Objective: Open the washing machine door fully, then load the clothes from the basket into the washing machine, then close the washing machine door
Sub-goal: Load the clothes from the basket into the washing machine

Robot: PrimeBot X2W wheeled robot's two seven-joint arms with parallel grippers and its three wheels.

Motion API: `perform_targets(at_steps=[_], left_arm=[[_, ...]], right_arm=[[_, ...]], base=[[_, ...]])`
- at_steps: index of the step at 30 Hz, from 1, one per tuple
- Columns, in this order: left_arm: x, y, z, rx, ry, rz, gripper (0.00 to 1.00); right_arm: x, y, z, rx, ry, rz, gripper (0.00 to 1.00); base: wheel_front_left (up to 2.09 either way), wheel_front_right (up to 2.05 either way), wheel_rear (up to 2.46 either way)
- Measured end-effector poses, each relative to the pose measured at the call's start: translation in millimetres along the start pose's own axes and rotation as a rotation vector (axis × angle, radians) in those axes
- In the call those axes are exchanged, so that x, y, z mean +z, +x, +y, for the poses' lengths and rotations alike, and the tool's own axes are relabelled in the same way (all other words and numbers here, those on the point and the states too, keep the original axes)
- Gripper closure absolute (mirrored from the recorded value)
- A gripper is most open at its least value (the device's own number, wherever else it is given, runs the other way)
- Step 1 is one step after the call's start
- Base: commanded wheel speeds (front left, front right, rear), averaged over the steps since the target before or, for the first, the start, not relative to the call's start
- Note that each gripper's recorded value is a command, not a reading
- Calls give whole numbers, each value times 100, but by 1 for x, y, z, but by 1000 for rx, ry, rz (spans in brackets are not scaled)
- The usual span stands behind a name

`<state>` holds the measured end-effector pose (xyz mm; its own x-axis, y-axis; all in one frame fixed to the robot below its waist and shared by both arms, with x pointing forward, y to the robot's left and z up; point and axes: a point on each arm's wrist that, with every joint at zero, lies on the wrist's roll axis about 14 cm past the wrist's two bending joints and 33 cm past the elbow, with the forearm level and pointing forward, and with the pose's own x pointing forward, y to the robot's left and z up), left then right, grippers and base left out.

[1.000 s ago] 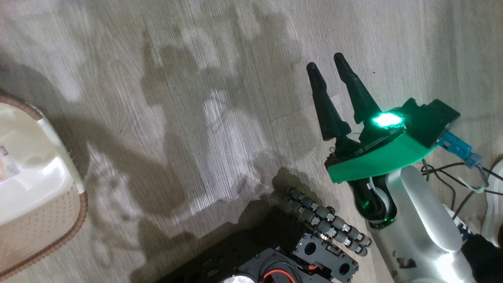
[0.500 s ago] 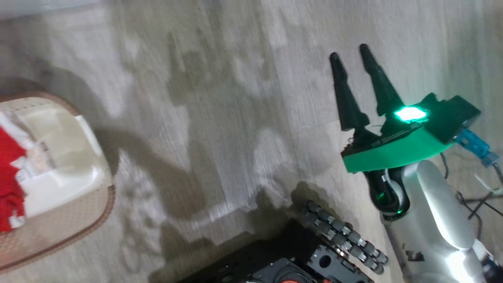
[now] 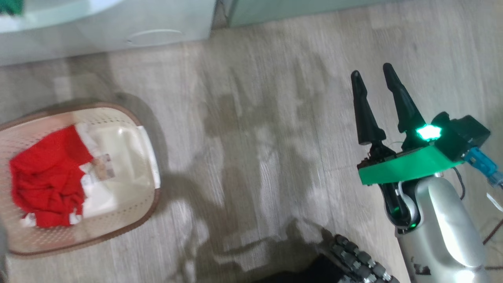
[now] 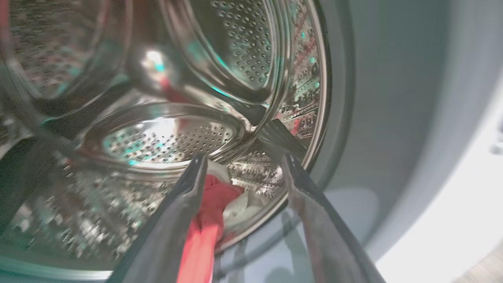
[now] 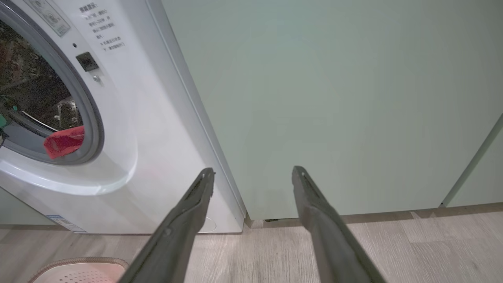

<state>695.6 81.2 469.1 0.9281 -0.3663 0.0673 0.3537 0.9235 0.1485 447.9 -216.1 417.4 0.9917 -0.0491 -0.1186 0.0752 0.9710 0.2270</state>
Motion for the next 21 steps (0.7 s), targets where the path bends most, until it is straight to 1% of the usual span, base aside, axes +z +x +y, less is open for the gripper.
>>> perform_targets(at_steps=[4, 7, 11, 14, 18, 21], left_arm=[[3, -38, 3, 58, -45, -19, 0], [-4, -72, 2, 113, -72, -14, 0], [-25, -121, -10, 171, -107, 43, 0], [-35, -151, -21, 215, -155, 85, 0], [-29, -168, -25, 263, -194, 79, 0], [-16, -170, -23, 274, -172, 46, 0]], right_arm=[[10, 0, 9, 25, -3, -30, 0], [17, 1, 12, 35, -6, -52, 0], [11, -5, 14, 36, -8, -34, 0], [7, -6, 16, 40, -8, -24, 0], [5, -4, 24, 62, -11, -22, 0], [6, -2, 30, 79, -5, -26, 0]], base=[[0, 0, 0], [0, 0, 0], [0, 0, 0], [0, 0, 0], [0, 0, 0], [0, 0, 0]])
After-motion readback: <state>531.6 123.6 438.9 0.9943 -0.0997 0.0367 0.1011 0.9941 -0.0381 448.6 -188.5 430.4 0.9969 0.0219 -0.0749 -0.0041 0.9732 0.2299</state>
